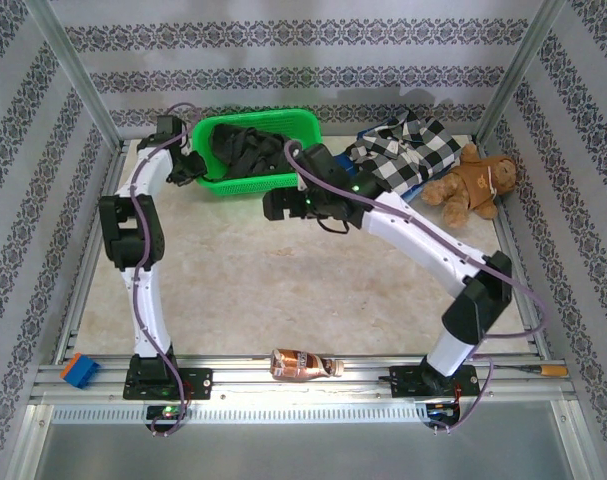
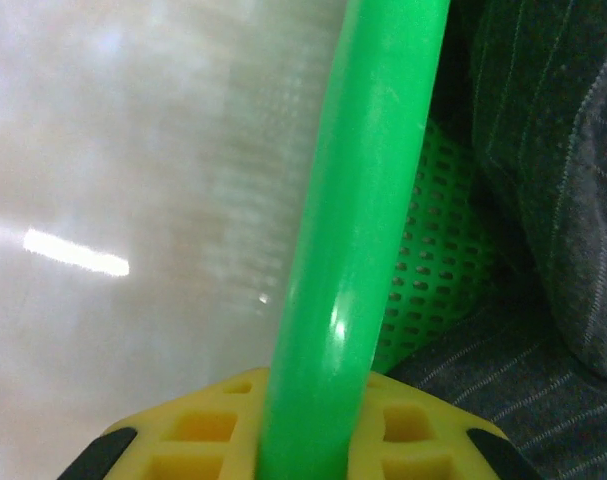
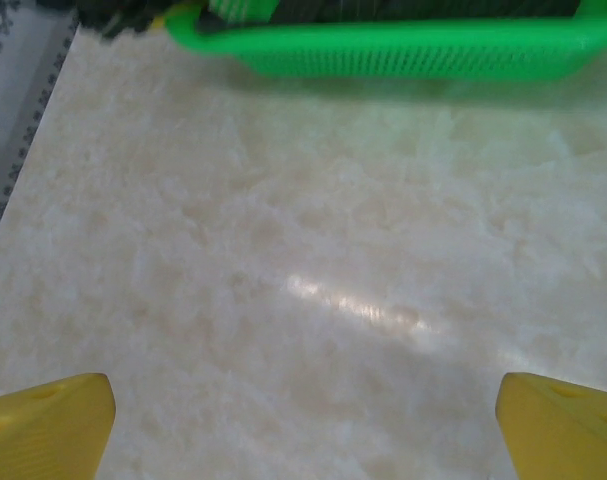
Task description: Fold and stack the long sleeve shirts
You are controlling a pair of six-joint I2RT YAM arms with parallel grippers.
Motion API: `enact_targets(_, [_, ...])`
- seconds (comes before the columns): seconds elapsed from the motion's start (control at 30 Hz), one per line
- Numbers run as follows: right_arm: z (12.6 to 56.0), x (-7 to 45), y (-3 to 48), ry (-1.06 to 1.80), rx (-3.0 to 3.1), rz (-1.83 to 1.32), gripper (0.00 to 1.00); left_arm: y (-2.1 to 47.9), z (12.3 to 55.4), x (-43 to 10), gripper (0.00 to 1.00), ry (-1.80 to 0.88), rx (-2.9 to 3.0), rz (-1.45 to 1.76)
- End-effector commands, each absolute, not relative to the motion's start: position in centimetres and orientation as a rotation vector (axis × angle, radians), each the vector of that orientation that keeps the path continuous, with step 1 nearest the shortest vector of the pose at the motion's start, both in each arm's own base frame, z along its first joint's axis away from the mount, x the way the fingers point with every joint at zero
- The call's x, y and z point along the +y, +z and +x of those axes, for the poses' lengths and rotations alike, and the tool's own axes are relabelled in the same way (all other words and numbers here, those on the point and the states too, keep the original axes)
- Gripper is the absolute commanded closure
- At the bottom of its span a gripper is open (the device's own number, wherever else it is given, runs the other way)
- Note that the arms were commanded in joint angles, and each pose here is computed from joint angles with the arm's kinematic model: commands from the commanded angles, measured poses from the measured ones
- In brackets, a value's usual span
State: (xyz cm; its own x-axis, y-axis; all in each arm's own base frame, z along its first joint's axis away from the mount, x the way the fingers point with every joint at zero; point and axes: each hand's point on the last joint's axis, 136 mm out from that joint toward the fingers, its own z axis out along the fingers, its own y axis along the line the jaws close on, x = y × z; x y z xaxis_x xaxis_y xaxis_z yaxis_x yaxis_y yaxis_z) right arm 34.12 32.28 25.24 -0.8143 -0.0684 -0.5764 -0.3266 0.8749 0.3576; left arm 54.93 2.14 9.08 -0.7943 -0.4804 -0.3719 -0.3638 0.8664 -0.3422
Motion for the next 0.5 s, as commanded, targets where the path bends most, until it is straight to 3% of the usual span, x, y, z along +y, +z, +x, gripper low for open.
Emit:
enact_targets(0.0, [36.6,32.3,25.3,0.471,2.449,-0.314,0.02,11.9,52.2,3.5,1.0,-0.331,2.497,-0.68])
enact_targets(0.23, [41.4,36.1,21.6,0.423,2.507,-0.361,0.02,11.1,41.8,0.4,1.0,-0.484,2.487,-0.797])
enact_targets(0.47, [42.0,41.3,12.7,0.401,2.665,-0.436,0.02,10.6,34.3,-2.4,1.0,-0.606,2.475,-0.897])
